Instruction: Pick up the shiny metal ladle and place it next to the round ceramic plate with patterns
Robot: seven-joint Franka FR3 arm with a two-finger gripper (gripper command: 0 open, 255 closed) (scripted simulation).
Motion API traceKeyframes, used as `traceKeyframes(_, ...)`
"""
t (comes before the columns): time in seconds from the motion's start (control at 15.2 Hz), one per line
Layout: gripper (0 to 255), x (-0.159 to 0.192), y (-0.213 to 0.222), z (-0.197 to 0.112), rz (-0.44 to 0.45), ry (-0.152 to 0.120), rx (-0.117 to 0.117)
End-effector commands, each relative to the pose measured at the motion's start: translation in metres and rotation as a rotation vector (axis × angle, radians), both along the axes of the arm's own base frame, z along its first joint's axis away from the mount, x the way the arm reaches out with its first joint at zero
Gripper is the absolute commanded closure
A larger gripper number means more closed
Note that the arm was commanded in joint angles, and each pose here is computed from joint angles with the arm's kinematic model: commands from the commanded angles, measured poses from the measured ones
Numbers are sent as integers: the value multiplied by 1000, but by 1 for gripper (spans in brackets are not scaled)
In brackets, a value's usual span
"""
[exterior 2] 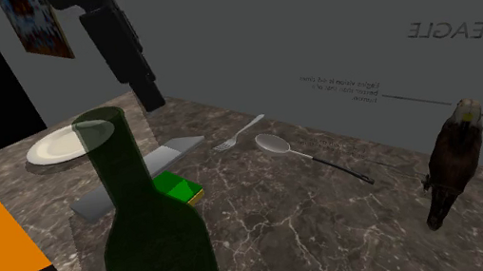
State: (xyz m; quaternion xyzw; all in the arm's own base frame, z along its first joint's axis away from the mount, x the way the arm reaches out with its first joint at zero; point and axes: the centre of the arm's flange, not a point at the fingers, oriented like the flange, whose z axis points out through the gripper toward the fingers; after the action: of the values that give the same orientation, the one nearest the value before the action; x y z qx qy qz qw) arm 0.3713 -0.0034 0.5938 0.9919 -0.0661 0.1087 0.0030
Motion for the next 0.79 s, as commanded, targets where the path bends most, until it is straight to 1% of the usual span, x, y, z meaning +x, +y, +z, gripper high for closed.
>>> traceKeyframes(0.0, 0, 22, 5, -16, -75, 2, 33)
traceKeyframes(0.73, 0, 136, 13, -103, -465, 18, 204)
